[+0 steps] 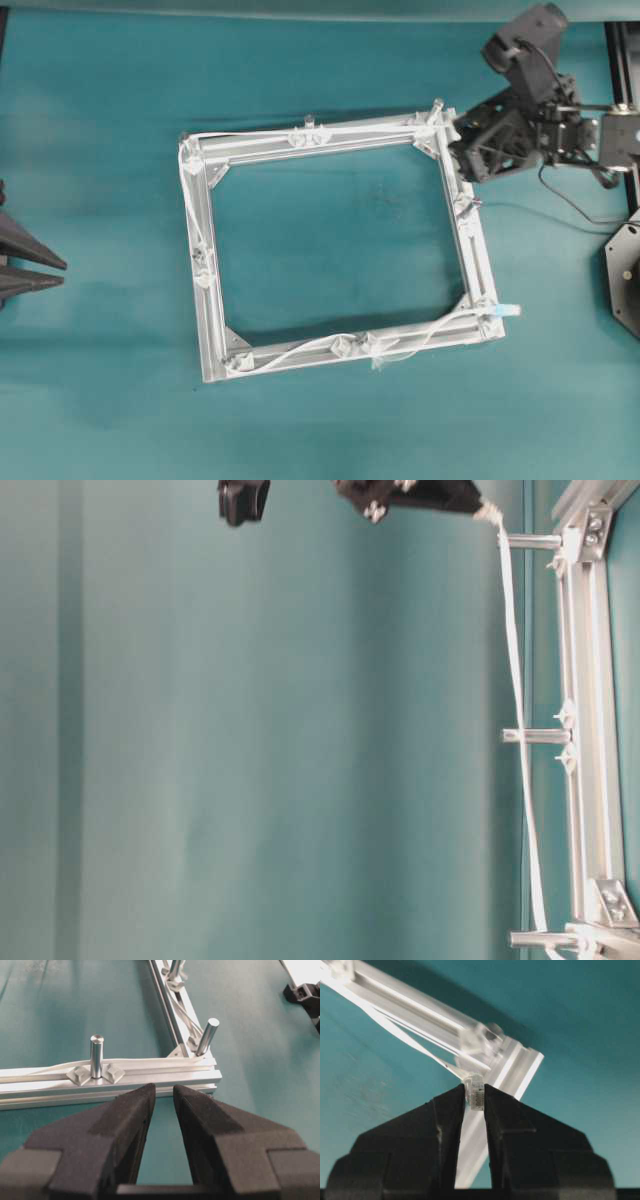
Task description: Move the cable alternately left and right between 8 pins so it hooks onto each one.
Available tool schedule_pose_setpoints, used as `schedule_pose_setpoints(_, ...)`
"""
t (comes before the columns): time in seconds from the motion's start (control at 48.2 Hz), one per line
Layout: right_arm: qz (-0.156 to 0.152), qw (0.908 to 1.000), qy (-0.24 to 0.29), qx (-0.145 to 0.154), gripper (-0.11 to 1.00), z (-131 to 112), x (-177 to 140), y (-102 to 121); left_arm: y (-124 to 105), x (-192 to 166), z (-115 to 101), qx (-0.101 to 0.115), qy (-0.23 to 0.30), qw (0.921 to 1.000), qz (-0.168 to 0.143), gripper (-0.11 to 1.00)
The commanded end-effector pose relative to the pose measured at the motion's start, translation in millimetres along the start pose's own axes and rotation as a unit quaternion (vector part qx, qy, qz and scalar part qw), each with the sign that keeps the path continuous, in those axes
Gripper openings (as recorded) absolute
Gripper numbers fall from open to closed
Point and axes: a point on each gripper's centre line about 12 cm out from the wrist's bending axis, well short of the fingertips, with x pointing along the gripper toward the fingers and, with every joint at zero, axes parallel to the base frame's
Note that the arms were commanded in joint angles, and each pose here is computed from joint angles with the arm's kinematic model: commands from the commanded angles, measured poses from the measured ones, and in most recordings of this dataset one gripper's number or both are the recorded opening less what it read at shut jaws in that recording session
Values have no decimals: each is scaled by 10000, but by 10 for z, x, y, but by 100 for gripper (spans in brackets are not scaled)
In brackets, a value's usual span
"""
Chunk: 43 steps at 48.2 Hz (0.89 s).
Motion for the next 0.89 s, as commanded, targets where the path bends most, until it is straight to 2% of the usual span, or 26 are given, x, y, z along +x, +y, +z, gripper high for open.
schedule_pose_setpoints(0.0, -21, 9998, -163, 128, 15, 66, -69, -92, -4, 1, 41, 21, -39, 10000, 4, 36)
schedule_pose_setpoints(0.207, -216, 9994, -247, 84, 15, 173, -35, -244, -4, 0, 46, 28, -39, 10000, 5, 36)
schedule_pose_setpoints(0.415, -371, 9987, -236, -243, 15, 317, 64, -292, -5, -2, 49, 29, -55, 10000, 3, 36)
schedule_pose_setpoints(0.643, -451, 9969, -300, -574, 15, 535, 171, -248, -5, -2, 49, 29, -55, 10000, 3, 36)
schedule_pose_setpoints(0.871, -486, 9966, -153, -654, 15, 465, 282, -256, -5, 0, 46, 21, -39, 10000, 4, 36)
